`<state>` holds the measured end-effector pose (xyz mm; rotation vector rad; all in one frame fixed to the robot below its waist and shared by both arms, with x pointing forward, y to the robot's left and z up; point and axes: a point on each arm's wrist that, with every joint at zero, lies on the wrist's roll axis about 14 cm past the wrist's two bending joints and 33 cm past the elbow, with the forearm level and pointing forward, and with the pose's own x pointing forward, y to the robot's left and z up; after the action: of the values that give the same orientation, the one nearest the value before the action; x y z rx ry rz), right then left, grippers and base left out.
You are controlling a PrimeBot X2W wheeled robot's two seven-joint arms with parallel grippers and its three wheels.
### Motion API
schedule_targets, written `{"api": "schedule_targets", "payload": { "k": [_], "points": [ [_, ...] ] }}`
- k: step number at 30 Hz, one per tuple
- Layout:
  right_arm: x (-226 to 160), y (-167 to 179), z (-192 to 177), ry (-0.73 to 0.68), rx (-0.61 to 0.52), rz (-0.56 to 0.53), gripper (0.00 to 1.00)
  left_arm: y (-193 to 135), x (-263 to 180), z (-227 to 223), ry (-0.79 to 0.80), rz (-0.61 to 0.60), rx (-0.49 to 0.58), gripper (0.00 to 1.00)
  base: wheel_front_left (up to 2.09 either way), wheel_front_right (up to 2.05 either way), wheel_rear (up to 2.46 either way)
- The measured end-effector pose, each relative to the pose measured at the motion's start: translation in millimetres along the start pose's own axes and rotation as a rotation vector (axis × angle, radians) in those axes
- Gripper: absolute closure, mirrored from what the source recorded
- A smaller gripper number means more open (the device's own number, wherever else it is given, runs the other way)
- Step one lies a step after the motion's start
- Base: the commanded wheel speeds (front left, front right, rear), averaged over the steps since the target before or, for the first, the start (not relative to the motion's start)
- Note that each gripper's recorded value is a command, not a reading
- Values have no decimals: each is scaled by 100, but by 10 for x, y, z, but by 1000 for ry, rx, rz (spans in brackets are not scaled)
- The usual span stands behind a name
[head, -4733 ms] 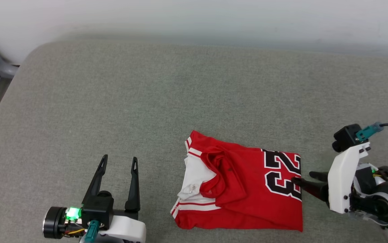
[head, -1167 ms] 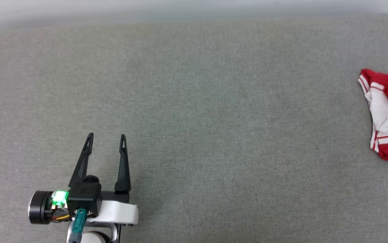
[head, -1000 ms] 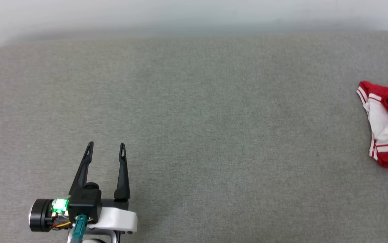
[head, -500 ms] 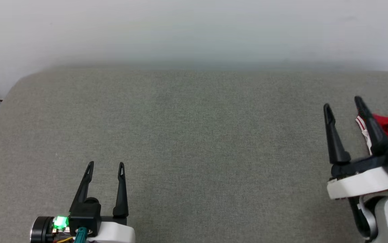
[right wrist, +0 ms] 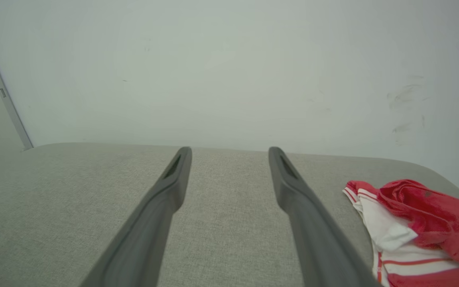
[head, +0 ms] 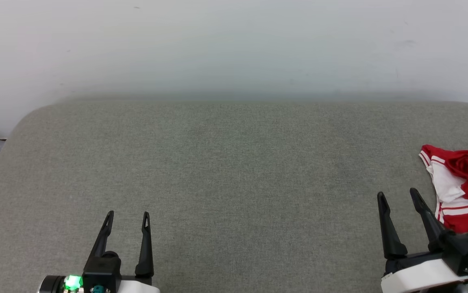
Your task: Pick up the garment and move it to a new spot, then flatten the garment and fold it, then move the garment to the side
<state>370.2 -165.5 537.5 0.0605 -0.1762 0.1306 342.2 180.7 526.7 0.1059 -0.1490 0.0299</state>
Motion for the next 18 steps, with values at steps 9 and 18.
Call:
{"api": "schedule_targets", "payload": {
  "k": [9, 18],
  "points": [
    [-257, -85, 54, -8, -22, -45, 0, 0, -70, -10, 6, -8, -9, 0, 0, 0, 0],
    [-341, -77, 78, -10, -32, -48, 0, -38, -111, -33, 15, -27, -22, 0, 0, 0, 0]
  ]
}}
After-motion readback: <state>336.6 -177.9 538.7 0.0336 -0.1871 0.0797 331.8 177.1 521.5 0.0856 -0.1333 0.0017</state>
